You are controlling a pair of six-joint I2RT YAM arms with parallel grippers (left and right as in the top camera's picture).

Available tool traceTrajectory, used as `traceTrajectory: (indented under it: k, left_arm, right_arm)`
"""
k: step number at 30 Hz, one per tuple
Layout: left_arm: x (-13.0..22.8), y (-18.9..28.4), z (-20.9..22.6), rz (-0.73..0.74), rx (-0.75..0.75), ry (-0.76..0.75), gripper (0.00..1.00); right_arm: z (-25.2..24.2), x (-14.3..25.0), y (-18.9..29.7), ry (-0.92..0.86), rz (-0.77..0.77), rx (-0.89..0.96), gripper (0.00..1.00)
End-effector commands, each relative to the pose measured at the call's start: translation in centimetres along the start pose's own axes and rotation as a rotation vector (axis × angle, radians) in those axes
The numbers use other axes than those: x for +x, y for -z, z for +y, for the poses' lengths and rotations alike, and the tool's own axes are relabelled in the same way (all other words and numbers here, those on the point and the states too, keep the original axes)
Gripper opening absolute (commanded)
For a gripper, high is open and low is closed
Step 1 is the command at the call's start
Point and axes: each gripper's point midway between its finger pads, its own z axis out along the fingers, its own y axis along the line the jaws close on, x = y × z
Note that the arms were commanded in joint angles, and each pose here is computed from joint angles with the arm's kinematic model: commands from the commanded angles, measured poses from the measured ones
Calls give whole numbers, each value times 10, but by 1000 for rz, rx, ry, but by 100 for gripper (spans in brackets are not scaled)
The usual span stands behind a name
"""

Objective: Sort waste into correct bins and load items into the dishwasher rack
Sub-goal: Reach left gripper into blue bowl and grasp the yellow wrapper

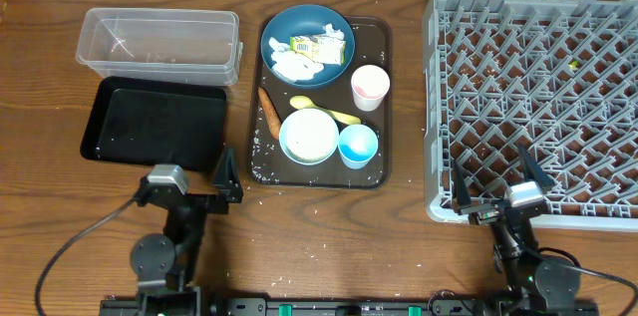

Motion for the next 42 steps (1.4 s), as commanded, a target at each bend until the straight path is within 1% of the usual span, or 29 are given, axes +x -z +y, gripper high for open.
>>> traceTrajectory:
  k: [1, 5, 9, 13, 17, 21, 23, 26, 28, 31, 34, 36, 39, 40, 42]
  left_arm:
    - [-50, -2, -21, -23, 41, 32, 98]
    - [-84, -22, -27, 45, 22, 48, 98]
    - [-105, -47, -37, 160, 26, 34, 98]
    - [-113, -73, -49, 272, 46, -16, 98]
    - [-110, -104, -64, 394, 63, -14, 98]
    - [-94, -141, -78, 544, 78, -3, 98]
    - [-79, -160, -84, 642, 74, 2, 98]
    - [-49, -183, -92, 834, 56, 14, 98]
    - [-30, -191, -102, 933, 76, 26, 98]
    - [3, -204, -104, 1025, 71, 28, 98]
    - [34, -206, -102, 1110, 47, 65, 98]
    - [48, -211, -101, 1132, 54, 73, 98]
    - [51, -229, -109, 1089, 97, 103, 98]
    - [48, -236, -109, 1059, 84, 127, 98]
    - [41, -251, -103, 989, -3, 188, 98]
  right_arm:
    - [0, -49, 0, 3, -76, -15, 99]
    - [-3, -82, -14, 0, -61, -32, 99]
    - [-3, -103, -35, -16, 6, -76, 99]
    - [-3, -114, -58, -41, 98, -118, 99]
    - [-1, -122, -82, -76, 206, -172, 99]
    - [5, -125, -102, -122, 324, -242, 99]
    - [5, -123, -111, -147, 392, -257, 99]
    - [3, -116, -122, -182, 501, -264, 99]
    - [3, -111, -126, -199, 551, -270, 99]
    - [1, -101, -132, -203, 586, -259, 99]
    - [2, -90, -132, -216, 629, -262, 99]
    - [3, -84, -128, -225, 657, -263, 99]
    - [4, -80, -125, -224, 679, -266, 99]
    - [4, -79, -124, -225, 683, -266, 99]
    - [4, -78, -124, -226, 685, -267, 99]
